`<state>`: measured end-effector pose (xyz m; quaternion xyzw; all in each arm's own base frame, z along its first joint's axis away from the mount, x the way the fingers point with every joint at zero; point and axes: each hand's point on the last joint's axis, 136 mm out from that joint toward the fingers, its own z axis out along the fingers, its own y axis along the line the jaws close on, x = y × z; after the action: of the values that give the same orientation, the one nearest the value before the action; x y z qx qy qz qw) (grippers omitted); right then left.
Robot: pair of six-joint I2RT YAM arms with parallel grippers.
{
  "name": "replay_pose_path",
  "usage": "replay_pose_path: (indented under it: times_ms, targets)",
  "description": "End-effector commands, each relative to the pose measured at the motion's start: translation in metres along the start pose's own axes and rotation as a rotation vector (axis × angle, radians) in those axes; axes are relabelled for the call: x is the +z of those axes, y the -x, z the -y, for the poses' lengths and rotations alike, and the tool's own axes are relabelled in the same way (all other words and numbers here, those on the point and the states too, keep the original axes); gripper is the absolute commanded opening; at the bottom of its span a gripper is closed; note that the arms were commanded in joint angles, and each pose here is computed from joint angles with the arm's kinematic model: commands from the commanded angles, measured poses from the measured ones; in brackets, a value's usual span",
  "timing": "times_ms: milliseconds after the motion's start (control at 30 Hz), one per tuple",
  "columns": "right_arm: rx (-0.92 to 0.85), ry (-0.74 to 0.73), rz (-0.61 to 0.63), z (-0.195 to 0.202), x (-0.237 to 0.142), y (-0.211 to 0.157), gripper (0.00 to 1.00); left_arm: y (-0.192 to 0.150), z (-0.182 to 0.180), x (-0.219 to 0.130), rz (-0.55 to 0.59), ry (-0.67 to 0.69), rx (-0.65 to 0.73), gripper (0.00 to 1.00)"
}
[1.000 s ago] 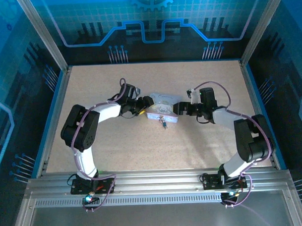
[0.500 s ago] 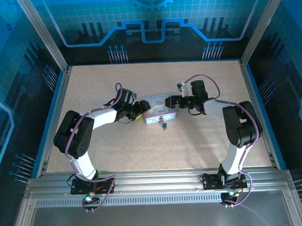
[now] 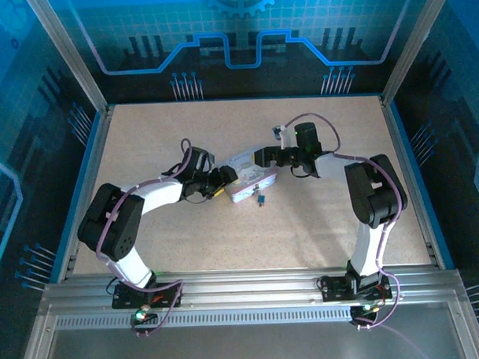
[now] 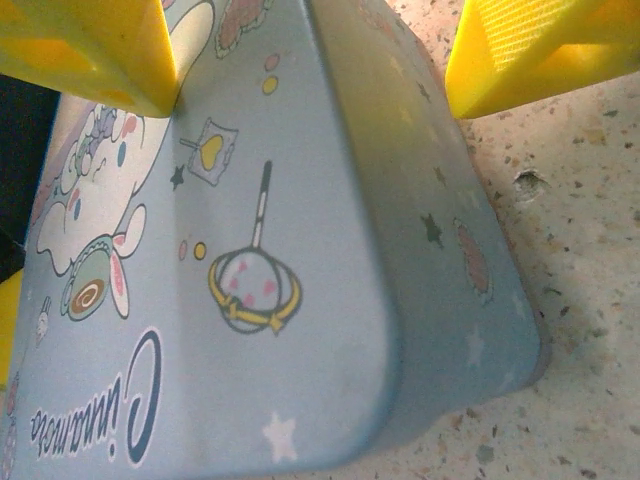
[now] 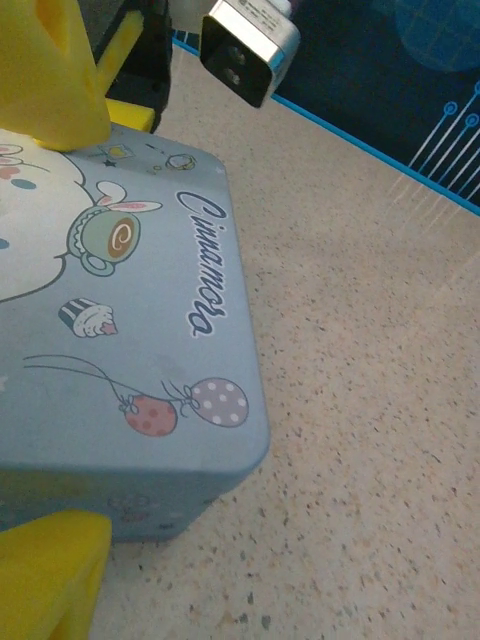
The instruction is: Unlock a padlock with a key
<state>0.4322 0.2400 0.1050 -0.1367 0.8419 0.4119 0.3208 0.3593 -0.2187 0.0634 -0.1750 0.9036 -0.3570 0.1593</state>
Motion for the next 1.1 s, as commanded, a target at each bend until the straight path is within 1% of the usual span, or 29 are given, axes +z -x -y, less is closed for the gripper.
replay_pose_path:
  times_ms: [0, 100, 200, 333, 433, 567, 733, 933, 1067]
  targets:
    - [-0.072, -0.059, 0.093, -0.005, -0.027, 0.027, 0.94, -0.02, -0.028, 0.0, -0.035, 0.097, -0.047, 0.72]
    - [-0.051, -0.115, 0.089, -0.003, -0.049, 0.023, 0.93, -0.02, -0.027, -0.001, -0.029, 0.094, -0.046, 0.71]
    - [-0.071, -0.12, 0.111, -0.013, -0.07, 0.016, 0.91, -0.02, -0.026, 0.0, -0.027, 0.091, -0.045, 0.71]
    - [-0.059, -0.075, 0.091, -0.03, -0.088, -0.015, 0.83, -0.02, -0.024, 0.0, -0.025, 0.083, -0.047, 0.71]
    - [-0.02, -0.019, 0.076, -0.04, -0.093, -0.039, 0.79, -0.02, -0.024, 0.001, -0.023, 0.079, -0.049, 0.71]
    - [0.01, 0.021, 0.014, -0.05, -0.087, -0.073, 0.73, -0.021, -0.024, 0.002, -0.024, 0.078, -0.05, 0.71]
    - [0.034, 0.047, -0.013, -0.052, -0.07, -0.092, 0.67, -0.023, -0.023, 0.005, -0.026, 0.068, -0.054, 0.71]
    - [0.036, 0.065, -0.068, -0.052, -0.046, -0.104, 0.61, -0.024, -0.023, 0.005, -0.024, 0.066, -0.054, 0.71]
    - [0.033, 0.063, -0.071, -0.048, -0.037, -0.105, 0.57, -0.023, -0.022, 0.006, -0.022, 0.06, -0.056, 0.71]
